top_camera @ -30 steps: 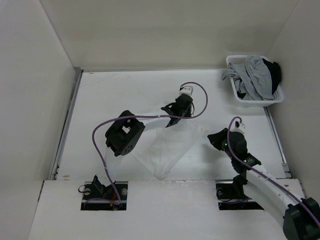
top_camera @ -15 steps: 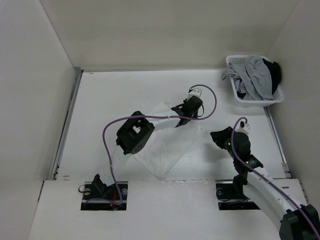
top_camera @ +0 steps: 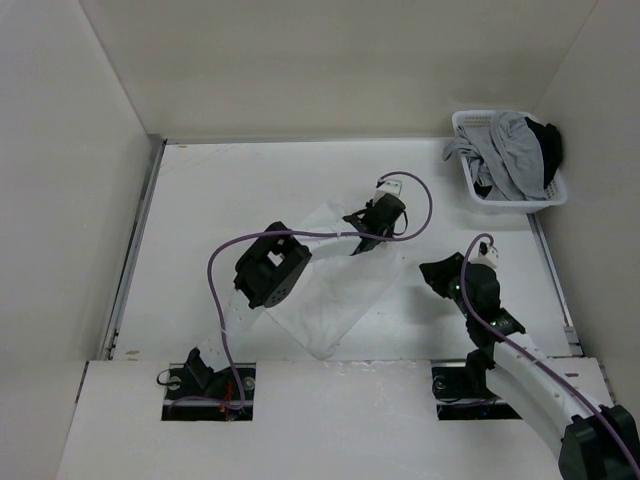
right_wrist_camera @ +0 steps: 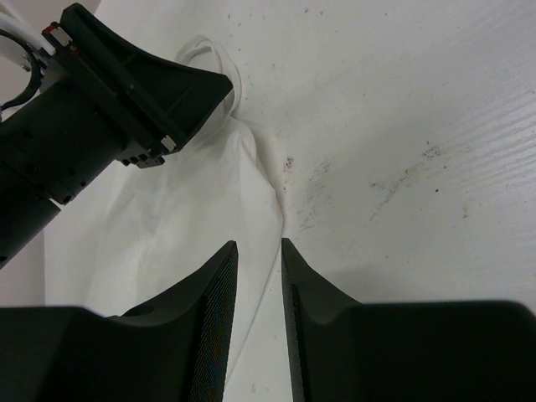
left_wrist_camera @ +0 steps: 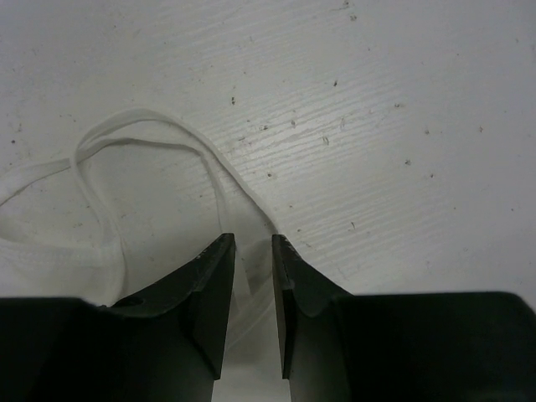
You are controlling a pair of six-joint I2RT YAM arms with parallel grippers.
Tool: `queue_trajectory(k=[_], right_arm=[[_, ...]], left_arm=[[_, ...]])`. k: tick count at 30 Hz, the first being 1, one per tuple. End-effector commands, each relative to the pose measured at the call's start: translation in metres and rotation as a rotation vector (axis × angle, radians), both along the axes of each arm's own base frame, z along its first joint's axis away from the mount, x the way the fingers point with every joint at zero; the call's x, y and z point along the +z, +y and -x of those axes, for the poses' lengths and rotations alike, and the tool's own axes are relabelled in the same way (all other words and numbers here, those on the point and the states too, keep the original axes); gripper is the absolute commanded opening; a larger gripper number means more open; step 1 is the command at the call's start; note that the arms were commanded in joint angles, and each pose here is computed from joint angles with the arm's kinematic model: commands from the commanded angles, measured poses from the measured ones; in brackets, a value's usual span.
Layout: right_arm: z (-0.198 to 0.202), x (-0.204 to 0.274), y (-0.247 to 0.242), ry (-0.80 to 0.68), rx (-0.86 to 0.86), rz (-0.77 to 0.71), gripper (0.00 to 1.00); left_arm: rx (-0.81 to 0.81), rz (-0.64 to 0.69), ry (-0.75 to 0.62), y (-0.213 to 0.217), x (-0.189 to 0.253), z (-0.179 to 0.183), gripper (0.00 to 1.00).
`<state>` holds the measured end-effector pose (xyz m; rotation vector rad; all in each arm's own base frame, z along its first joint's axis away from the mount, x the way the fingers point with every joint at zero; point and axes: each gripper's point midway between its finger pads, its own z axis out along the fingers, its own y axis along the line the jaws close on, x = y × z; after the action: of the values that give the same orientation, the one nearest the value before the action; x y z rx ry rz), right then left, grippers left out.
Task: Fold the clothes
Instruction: Flatten the tank top out
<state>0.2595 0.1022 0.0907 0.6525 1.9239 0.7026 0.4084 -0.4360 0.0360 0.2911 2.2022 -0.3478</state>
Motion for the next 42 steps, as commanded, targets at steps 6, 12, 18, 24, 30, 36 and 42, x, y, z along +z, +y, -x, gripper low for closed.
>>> queue_trajectory(k=[6,12,18,24,30,36,42], right_arm=[[-0.006,0.017,0.01,-0.071,0.038,-0.016,0.32],[-0.006,0.015,0.017,-0.068,0.059,-0.012,0.32],[-0.006,0.017,0.017,-0.077,0.061,-0.011,0.32],[-0.003,0.023,0.017,-0.1,0.064,-0.023,0.32],[-0.002,0.032,0.015,-0.132,0.057,-0.041,0.33],[-0.001,0.048,0.01,-0.178,0.039,-0.059,0.33],[-0.004,0.053,0.007,-0.184,0.026,-0.06,0.33]], left_arm=[[-0.022,0.078,-0.049,-0.023,0.025,-0.008,0.24],[-0.013,0.121,-0.08,-0.025,0.037,-0.007,0.24],[-0.001,0.163,-0.092,-0.024,0.043,-0.003,0.23],[-0.003,0.114,-0.058,-0.023,0.022,-0.003,0.23],[-0.013,0.067,-0.048,-0.024,0.01,-0.007,0.17],[-0.007,0.05,-0.058,-0.019,0.011,-0.012,0.05],[0.052,0.099,-0.169,0.001,0.069,-0.017,0.0]])
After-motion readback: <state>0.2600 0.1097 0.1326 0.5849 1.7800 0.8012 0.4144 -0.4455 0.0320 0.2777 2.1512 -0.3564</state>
